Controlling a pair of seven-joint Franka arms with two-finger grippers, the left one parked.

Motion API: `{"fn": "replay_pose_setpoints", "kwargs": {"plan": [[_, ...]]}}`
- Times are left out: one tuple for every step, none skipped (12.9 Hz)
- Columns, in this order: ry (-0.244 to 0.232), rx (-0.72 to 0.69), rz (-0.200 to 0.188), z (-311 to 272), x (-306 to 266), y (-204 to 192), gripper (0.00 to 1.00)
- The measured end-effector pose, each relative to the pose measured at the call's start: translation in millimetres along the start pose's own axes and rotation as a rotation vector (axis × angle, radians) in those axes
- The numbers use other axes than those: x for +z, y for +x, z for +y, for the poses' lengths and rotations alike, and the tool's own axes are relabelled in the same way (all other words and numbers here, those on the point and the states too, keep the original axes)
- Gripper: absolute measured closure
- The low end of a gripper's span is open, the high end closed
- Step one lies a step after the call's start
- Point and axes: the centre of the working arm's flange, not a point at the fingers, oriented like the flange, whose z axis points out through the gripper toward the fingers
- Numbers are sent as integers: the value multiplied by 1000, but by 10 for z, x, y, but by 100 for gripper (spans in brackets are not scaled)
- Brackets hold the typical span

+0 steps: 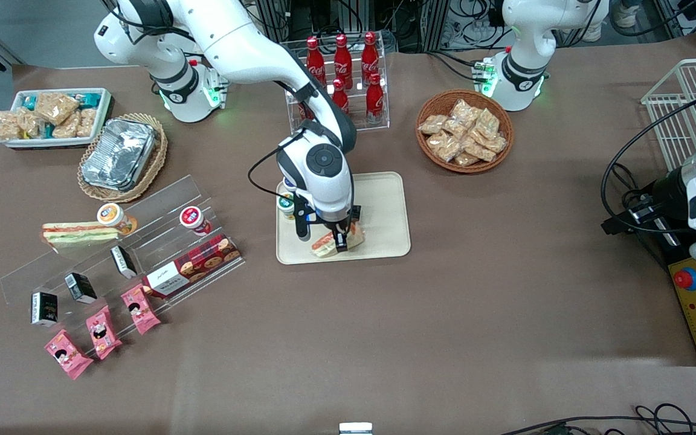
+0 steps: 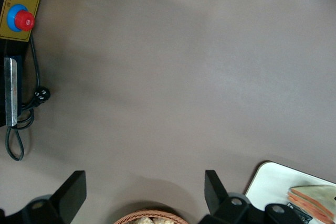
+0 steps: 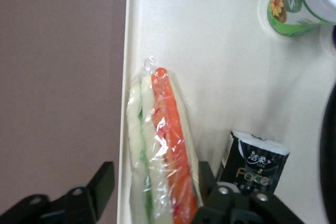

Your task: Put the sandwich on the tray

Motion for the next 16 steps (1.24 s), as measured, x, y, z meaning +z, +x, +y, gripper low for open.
{"fn": "replay_pose_setpoints", "kwargs": {"plan": [[0, -4, 0, 18, -1, -23, 13], [0, -7, -1, 30, -3, -39, 2], [0, -8, -1, 32, -4, -42, 0], [1, -7, -1, 25, -10, -37, 0], [6, -3, -3, -1, -38, -23, 0], [11, 2, -8, -39, -100, -10, 0], [8, 5, -11, -71, -201, 10, 0], [-6, 2, -11, -109, -339, 56, 0], [-23, -7, -17, -165, -522, 128, 0], [-38, -20, -34, -229, -739, 222, 0], [-50, -42, -53, -302, -990, 348, 0], [-57, -67, -68, -372, -1250, 495, 0], [-62, -102, -83, -436, -1518, 664, 0], [-65, -147, -98, -483, -1776, 839, 0], [-66, -199, -112, -509, -2012, 1000, 0], [-64, -254, -125, -529, -2232, 1165, 0]]}}
